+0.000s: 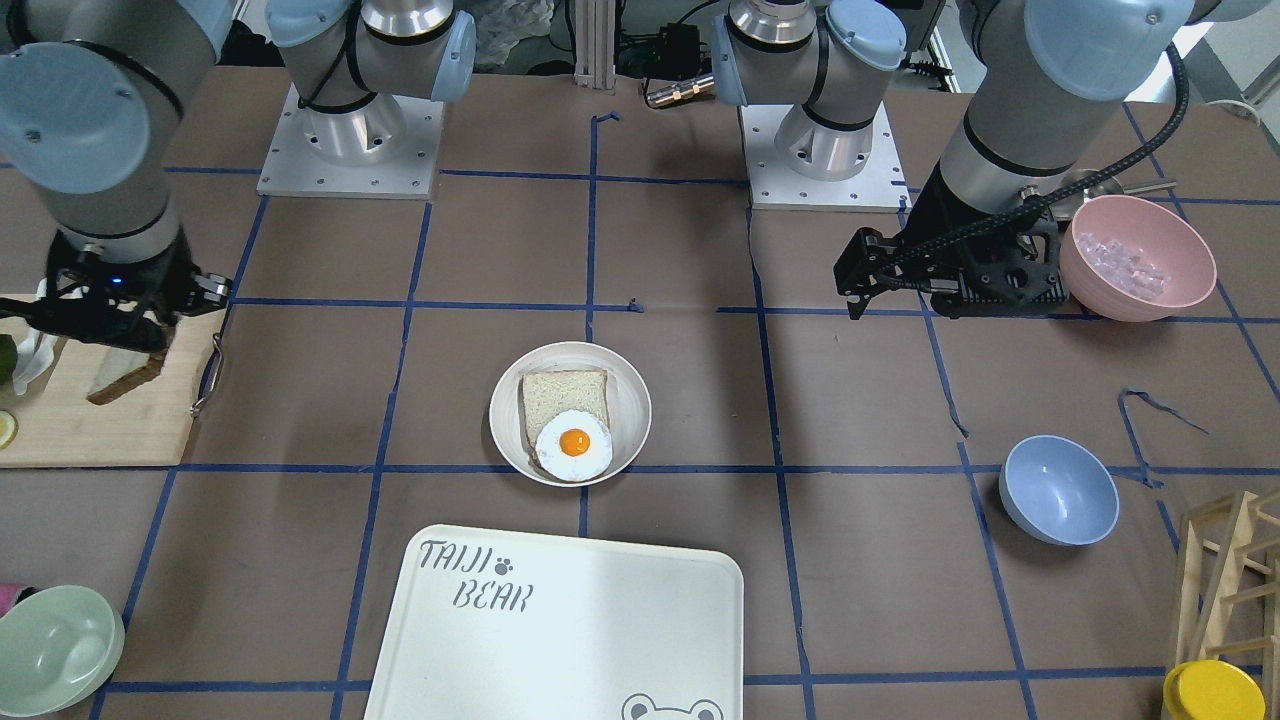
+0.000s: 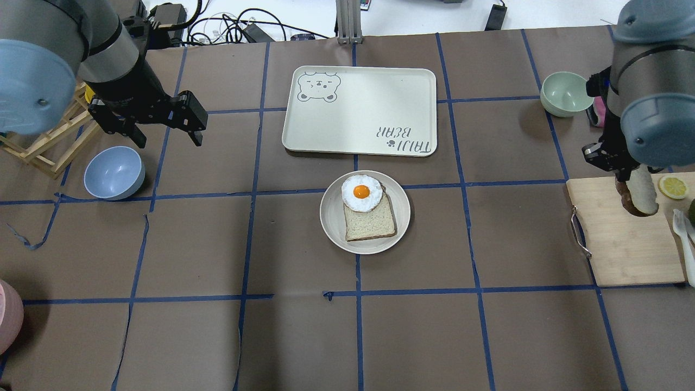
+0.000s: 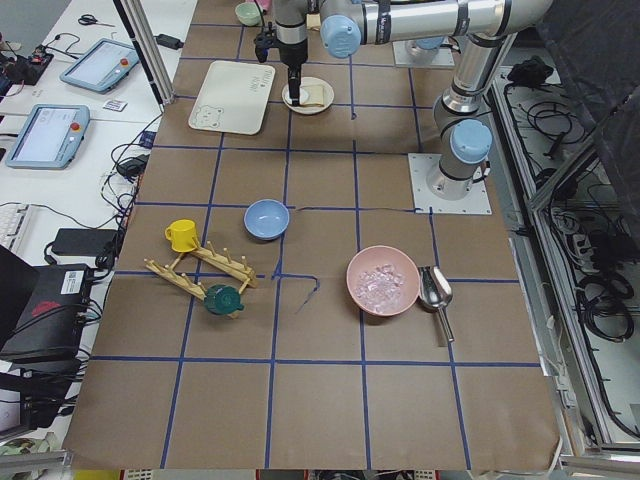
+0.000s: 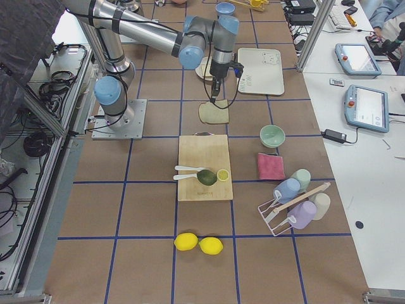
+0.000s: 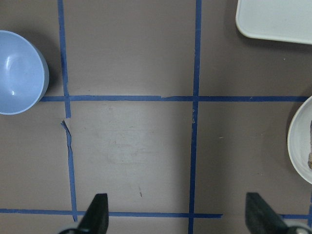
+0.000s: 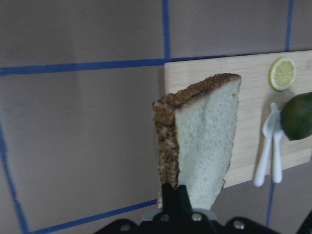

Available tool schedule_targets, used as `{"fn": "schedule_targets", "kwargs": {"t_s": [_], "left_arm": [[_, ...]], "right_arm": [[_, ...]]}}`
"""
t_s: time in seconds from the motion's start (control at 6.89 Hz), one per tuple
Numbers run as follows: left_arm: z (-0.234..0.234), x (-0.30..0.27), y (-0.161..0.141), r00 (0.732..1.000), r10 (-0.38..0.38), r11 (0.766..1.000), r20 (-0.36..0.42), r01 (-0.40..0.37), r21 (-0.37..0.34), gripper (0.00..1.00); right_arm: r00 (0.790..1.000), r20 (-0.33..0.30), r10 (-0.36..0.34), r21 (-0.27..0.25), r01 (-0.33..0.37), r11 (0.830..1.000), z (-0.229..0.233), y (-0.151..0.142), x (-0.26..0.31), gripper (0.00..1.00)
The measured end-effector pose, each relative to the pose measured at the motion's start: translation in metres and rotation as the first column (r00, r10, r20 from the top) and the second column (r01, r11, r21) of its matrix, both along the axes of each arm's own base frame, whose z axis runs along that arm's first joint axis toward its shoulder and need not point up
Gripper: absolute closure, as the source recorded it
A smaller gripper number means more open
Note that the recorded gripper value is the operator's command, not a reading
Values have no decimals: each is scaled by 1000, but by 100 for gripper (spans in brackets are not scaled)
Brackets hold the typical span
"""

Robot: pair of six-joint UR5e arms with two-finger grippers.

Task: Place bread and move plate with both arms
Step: 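Carry the bread with the right gripper over the egg on the plate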

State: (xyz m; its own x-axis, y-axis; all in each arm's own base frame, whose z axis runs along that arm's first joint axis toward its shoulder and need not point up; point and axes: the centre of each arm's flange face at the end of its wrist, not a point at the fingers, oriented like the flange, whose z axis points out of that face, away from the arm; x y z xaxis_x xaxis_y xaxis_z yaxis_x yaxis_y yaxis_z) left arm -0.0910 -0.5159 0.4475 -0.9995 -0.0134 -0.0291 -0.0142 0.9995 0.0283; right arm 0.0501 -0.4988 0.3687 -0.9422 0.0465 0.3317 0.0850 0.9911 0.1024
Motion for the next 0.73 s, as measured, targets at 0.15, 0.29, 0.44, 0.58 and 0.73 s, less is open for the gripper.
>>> {"fn": "schedule_targets", "kwargs": {"t_s": [0.15,0.29,0.44,0.58,0.73], "left_arm": [[0,0,0,1000,0,1000,0,0,-3,0],[1,0,-1,1000,0,1000,0,0,-8,0],[2,0,-1,1000,0,1000,0,0,-11,0],[2,0,-1,1000,1,1000,1,-1,-13,0],[2,0,-1,1000,1,1000,1,-1,-15,0]], "right_arm": [[999,40,-36,-29,37,999,-2,8,59,100],[994,72,-81,-48,84,995,-9,20,117,100],[988,93,-120,-58,126,990,-17,34,163,100],[980,131,-149,-56,157,986,-25,42,196,100],[969,177,-170,-56,182,982,-31,43,215,100]]}}
